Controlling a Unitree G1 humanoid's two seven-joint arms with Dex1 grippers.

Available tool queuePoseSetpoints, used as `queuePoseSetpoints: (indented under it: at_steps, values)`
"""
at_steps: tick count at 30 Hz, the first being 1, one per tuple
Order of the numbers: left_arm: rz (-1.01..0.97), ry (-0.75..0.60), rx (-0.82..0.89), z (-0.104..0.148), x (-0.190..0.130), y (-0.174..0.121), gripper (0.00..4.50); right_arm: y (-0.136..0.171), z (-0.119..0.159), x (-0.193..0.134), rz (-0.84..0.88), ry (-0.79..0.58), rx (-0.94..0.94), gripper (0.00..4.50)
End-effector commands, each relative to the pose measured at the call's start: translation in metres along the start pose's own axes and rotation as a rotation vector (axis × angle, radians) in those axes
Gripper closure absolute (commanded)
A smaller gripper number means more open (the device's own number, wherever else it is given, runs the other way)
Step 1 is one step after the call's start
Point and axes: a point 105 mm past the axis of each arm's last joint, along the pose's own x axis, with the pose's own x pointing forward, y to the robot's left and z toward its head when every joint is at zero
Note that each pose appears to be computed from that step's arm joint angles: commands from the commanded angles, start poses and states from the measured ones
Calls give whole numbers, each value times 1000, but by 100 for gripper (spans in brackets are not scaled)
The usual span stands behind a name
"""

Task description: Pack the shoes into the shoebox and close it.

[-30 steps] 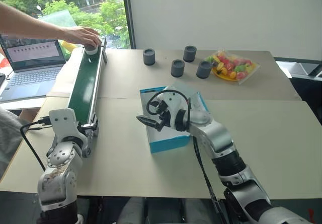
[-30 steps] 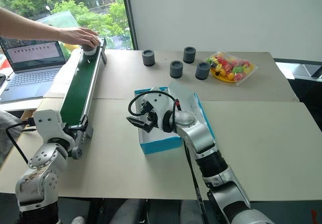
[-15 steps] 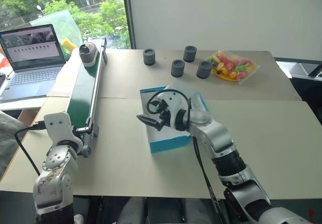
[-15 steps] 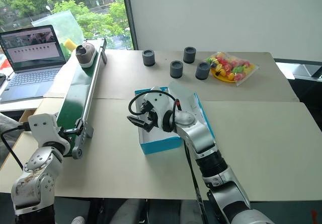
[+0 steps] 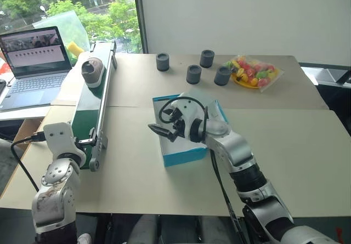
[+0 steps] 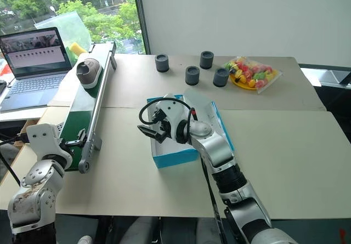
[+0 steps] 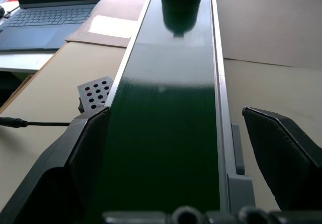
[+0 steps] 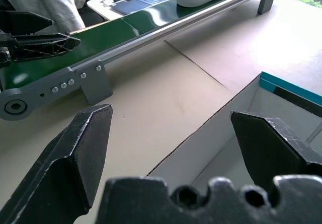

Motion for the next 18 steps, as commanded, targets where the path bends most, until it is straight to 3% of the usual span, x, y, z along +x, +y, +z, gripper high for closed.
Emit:
queuePoseSetpoints:
  at_steps: [1, 18]
  values:
    - [17, -20, 5, 5, -1, 3, 0, -1, 14, -4, -6, -53, -13, 7]
    - [44, -9, 0, 3, 0, 7, 0, -3, 14, -4, -10, -53, -8, 7]
